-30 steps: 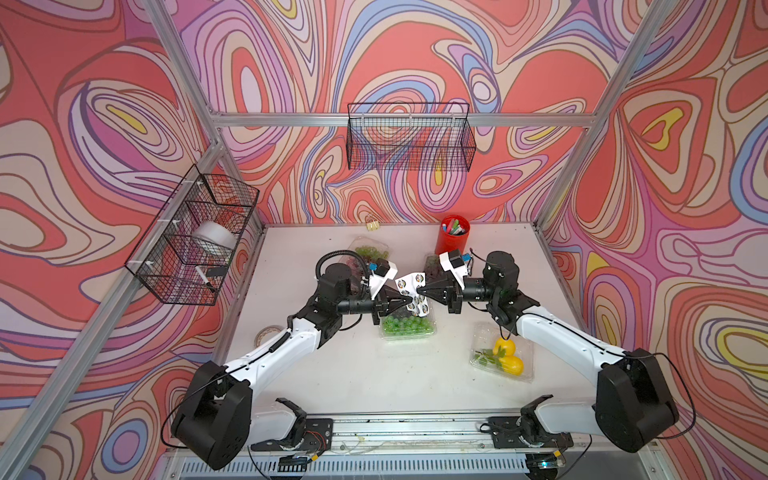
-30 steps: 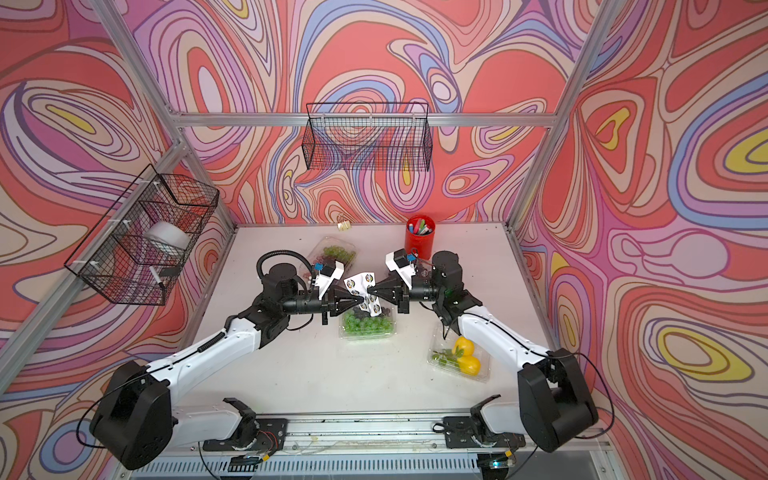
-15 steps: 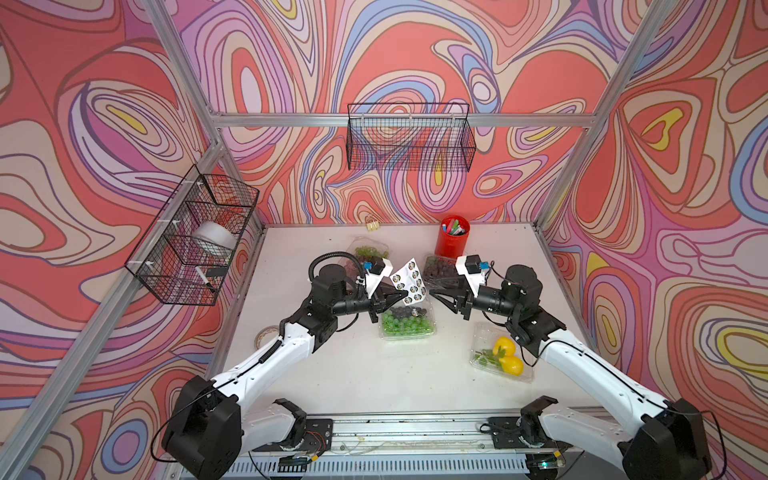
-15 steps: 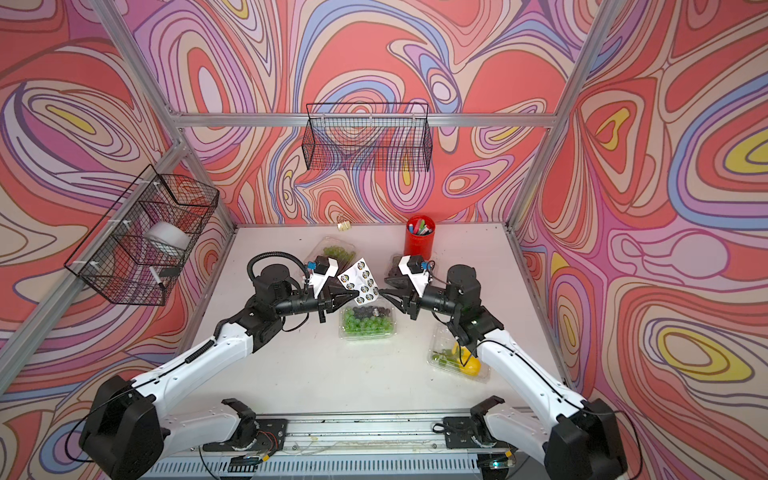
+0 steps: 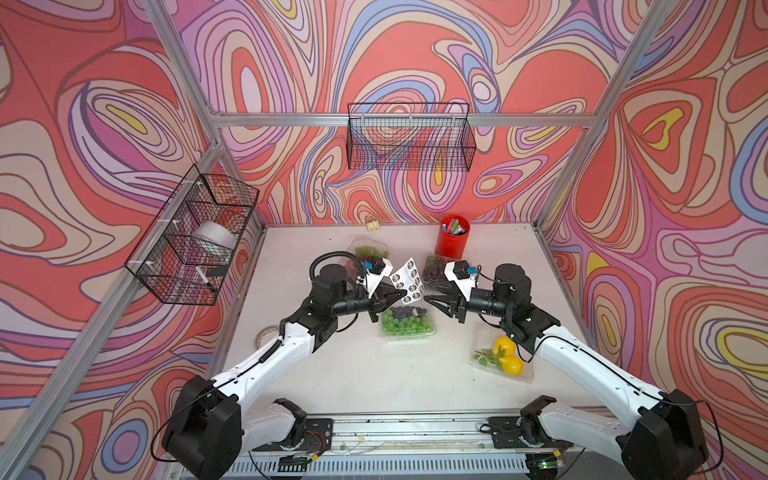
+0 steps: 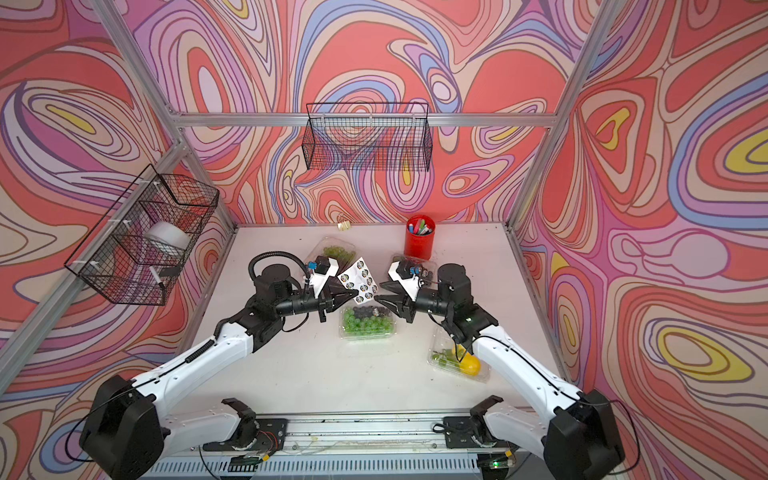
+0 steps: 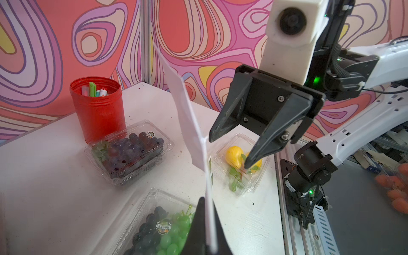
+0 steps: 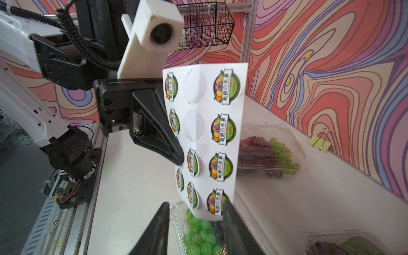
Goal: Label fruit boxes
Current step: Tear off the label from the label sticker, then stick the label on the fruit box.
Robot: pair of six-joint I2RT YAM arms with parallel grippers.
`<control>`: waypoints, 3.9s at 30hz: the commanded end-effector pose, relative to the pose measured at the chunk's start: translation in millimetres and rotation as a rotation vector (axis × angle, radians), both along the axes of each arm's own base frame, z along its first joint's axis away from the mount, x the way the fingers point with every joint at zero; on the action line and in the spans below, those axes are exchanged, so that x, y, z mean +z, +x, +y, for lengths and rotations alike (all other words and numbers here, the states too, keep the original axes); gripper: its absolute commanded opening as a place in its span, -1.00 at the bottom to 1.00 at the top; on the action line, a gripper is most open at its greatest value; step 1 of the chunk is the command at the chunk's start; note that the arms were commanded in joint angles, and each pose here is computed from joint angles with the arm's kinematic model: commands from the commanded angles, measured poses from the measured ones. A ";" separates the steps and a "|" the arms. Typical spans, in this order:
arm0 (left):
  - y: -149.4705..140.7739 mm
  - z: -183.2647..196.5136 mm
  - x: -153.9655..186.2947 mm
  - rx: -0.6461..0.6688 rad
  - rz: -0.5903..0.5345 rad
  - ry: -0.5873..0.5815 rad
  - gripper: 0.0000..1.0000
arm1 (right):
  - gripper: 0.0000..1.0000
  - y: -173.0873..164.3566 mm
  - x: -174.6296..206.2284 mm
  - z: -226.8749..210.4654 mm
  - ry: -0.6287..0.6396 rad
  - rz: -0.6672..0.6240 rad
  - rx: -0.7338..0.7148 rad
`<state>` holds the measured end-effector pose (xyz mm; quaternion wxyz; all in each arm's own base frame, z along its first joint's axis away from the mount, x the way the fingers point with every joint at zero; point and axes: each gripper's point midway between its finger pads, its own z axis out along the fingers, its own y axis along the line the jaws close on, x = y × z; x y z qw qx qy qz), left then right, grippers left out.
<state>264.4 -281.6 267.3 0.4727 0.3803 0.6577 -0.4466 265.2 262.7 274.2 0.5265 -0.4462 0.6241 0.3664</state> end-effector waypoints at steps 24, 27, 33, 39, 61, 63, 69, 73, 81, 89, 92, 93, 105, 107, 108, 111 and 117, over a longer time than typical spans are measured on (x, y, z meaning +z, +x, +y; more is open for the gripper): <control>-0.4 -1.1 -1.8 -0.007 -0.001 0.009 -1.00 | -0.35 3.6 15.4 25.8 0.050 -0.079 0.125; -0.3 -1.1 -2.0 -0.007 0.000 0.009 -1.00 | -0.41 2.8 14.8 26.4 0.050 -0.077 0.130; -0.4 -1.2 -1.3 -0.007 -0.002 0.008 -1.00 | -0.59 1.8 13.1 27.3 0.050 -0.073 0.140; -0.4 -0.8 -0.6 -0.007 -0.002 0.008 -1.00 | -0.64 3.4 12.4 28.9 0.051 -0.069 0.144; 7.2 -0.8 0.0 0.032 0.051 0.006 -1.00 | -1.00 -5.9 8.7 29.6 0.028 -0.083 0.182; 7.8 -1.1 -0.8 0.032 0.055 0.007 -1.00 | -1.00 -7.0 7.4 30.6 0.023 -0.081 0.188; 9.5 -1.6 -1.3 0.036 0.062 0.012 -1.00 | -1.00 -10.5 1.6 35.5 0.000 -0.069 0.207; 12.3 -0.4 -2.1 0.053 0.067 0.019 -1.00 | -1.00 -12.6 1.9 36.1 0.000 -0.061 0.210; 20.4 4.7 -8.4 0.115 0.081 0.044 -1.00 | -1.00 4.0 -7.2 14.4 0.003 0.255 -0.063; 17.1 1.8 -22.3 0.092 0.098 0.083 -1.00 | -1.00 -8.0 -44.3 -54.2 0.035 0.723 -0.480; 14.7 1.3 -24.6 0.086 0.094 0.097 -1.00 | -1.00 -21.8 -65.4 -82.8 0.003 0.913 -0.633; 14.5 1.7 -26.3 0.087 0.098 0.101 -1.00 | -1.00 -28.7 -71.3 -89.6 -0.017 0.965 -0.665; 10.7 -2.2 -26.4 0.062 0.113 0.092 -1.00 | -1.00 -71.8 -135.4 -156.6 -0.156 1.351 -1.044; 10.6 -2.3 -25.7 0.060 0.112 0.089 -1.00 | -1.00 -68.1 -140.6 -158.7 -0.157 1.361 -1.053; 9.8 -2.7 -26.1 0.057 0.114 0.090 -1.00 | -1.00 -65.5 -143.4 -159.3 -0.158 1.368 -1.053; 9.8 -2.6 -24.3 0.056 0.109 0.092 -1.00 | -1.00 -58.2 -149.4 -163.1 -0.186 1.376 -1.057; 9.7 -1.6 -22.9 0.062 0.102 0.093 -1.00 | -1.00 -47.7 -151.6 -175.1 -0.213 1.360 -1.086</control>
